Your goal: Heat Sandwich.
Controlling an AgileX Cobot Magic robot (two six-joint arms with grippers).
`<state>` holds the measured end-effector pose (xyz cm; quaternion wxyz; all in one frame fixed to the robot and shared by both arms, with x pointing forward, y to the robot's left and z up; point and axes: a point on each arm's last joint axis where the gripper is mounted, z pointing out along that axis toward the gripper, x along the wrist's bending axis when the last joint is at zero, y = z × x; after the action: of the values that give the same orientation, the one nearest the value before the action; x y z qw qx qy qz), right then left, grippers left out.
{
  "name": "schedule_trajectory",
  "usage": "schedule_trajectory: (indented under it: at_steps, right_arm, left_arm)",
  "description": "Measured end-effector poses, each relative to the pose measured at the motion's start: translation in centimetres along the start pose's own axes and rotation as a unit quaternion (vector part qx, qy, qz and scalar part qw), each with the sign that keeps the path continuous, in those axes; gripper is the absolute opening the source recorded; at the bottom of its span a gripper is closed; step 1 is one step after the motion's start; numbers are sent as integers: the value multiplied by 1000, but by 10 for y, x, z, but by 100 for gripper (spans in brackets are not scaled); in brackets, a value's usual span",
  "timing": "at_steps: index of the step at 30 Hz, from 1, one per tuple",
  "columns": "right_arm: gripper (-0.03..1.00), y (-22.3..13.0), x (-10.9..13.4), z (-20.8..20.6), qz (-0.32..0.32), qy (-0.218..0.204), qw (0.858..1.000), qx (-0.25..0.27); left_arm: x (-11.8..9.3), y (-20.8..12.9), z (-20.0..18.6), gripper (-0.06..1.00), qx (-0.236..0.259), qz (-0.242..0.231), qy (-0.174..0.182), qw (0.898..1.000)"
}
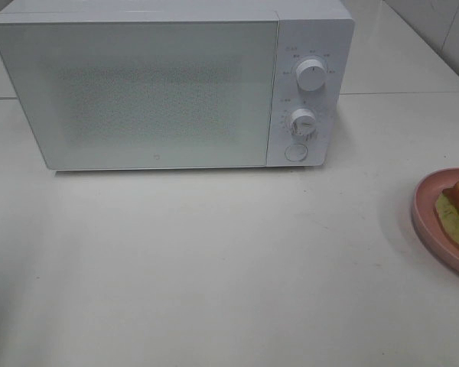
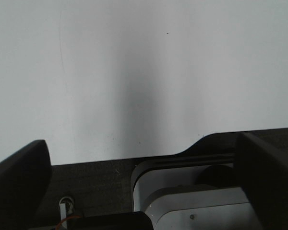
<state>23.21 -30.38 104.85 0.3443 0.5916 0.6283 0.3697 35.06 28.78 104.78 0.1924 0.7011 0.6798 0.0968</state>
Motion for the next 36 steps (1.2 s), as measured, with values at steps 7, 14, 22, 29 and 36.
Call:
schedule_trajectory:
  at_steps: [7,14,22,29,36]
  right_arm:
    - [76,0,0,0,0,0,1000,0]
    - [76,0,0,0,0,0,1000,0]
    - [76,0,0,0,0,0,1000,0]
    - [76,0,0,0,0,0,1000,0]
    - [76,0,0,0,0,0,1000,0]
  left_arm:
    - [0,-35,-5,98,-58,4,1,998]
    - [0,-50,-20,98,-127,4,9,992]
    - [-1,-61,-29,98,-172,6,9,985]
    - [-1,-68,-35,98,-200,9,8,980]
    - [-3,-90,-48,98,-277,19,6,961]
